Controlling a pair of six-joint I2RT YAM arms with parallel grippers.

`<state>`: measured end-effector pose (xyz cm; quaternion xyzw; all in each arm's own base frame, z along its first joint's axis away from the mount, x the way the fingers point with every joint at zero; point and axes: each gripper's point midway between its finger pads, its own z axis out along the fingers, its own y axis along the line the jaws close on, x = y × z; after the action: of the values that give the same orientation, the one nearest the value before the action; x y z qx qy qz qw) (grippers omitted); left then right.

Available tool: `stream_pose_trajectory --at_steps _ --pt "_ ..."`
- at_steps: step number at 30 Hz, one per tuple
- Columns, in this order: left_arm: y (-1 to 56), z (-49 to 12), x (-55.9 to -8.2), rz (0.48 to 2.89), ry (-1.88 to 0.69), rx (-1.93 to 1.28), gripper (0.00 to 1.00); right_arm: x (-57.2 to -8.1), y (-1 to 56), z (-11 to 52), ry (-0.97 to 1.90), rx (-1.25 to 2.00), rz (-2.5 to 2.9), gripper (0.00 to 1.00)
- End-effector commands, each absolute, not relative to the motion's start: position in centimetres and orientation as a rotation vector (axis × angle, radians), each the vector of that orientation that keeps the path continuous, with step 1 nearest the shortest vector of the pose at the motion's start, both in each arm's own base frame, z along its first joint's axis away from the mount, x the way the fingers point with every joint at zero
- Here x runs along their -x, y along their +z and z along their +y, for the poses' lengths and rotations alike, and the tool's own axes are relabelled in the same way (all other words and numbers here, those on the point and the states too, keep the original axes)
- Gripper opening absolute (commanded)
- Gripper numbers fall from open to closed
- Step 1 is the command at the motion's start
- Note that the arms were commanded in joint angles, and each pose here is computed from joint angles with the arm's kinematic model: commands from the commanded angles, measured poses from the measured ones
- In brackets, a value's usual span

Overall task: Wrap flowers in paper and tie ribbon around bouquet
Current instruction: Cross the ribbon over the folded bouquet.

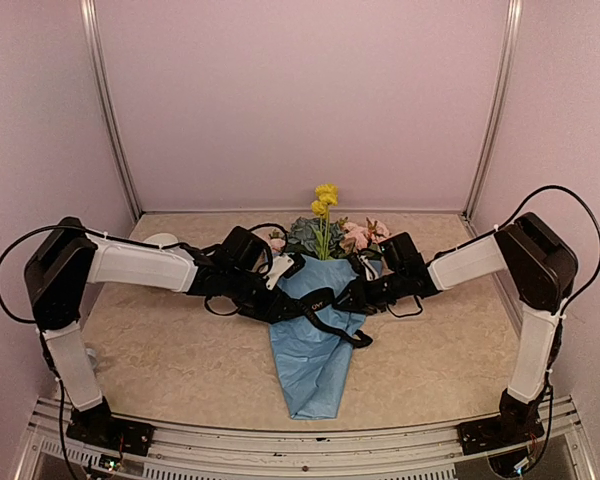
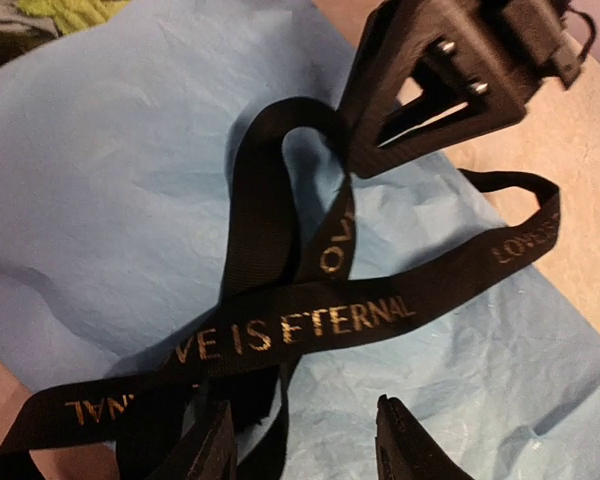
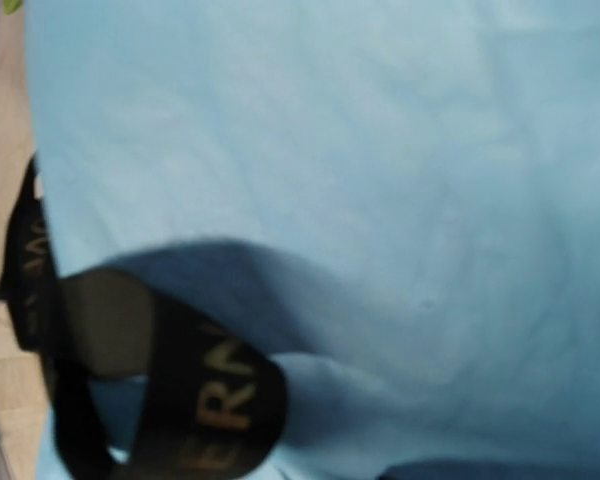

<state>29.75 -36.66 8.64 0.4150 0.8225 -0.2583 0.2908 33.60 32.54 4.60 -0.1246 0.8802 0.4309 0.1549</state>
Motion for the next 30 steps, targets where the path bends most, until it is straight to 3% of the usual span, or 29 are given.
stream_pose_trajectory --at_steps 1,4,10,16,18,22,24,26,30 --pt "5.3 -36.7 -29.7 2.283 -0.648 -1.204 0.48 -33.3 6.5 32.8 1.272 0.385 2.472 0.32" --pt "4.0 -37.1 -29.8 2.297 -0.613 -1.229 0.47 -33.3 7.2 33.1 1.295 0.402 2.445 0.33" --pt "3.8 -37.6 -29.8 2.285 -0.64 -1.245 0.38 -33.8 9.4 34.1 1.41 0.458 2.349 0.53" --pt "3.7 -37.9 -29.8 2.269 -0.655 -1.265 0.28 -34.5 10.8 35.5 1.502 0.491 2.272 0.56" --pt "3.7 -37.9 -29.7 2.267 -0.656 -1.268 0.27 -34.6 10.7 36.2 1.522 0.495 2.27 0.49" --pt "3.8 -37.8 -29.8 2.267 -0.661 -1.258 0.23 -34.7 10.4 36.8 1.541 0.507 2.277 0.17" --pt "3.9 -37.8 -29.9 2.268 -0.671 -1.248 0.22 -34.5 10.8 36.7 1.542 0.513 2.272 0.07" --pt "3.9 -37.9 -29.9 2.268 -0.679 -1.248 0.21 -34.2 11.4 36.6 1.539 0.525 2.262 0.0" --pt "4.0 -38.1 -30.3 2.267 -0.701 -1.243 0.21 -32.8 13.8 36.5 1.596 0.595 2.171 0.0"
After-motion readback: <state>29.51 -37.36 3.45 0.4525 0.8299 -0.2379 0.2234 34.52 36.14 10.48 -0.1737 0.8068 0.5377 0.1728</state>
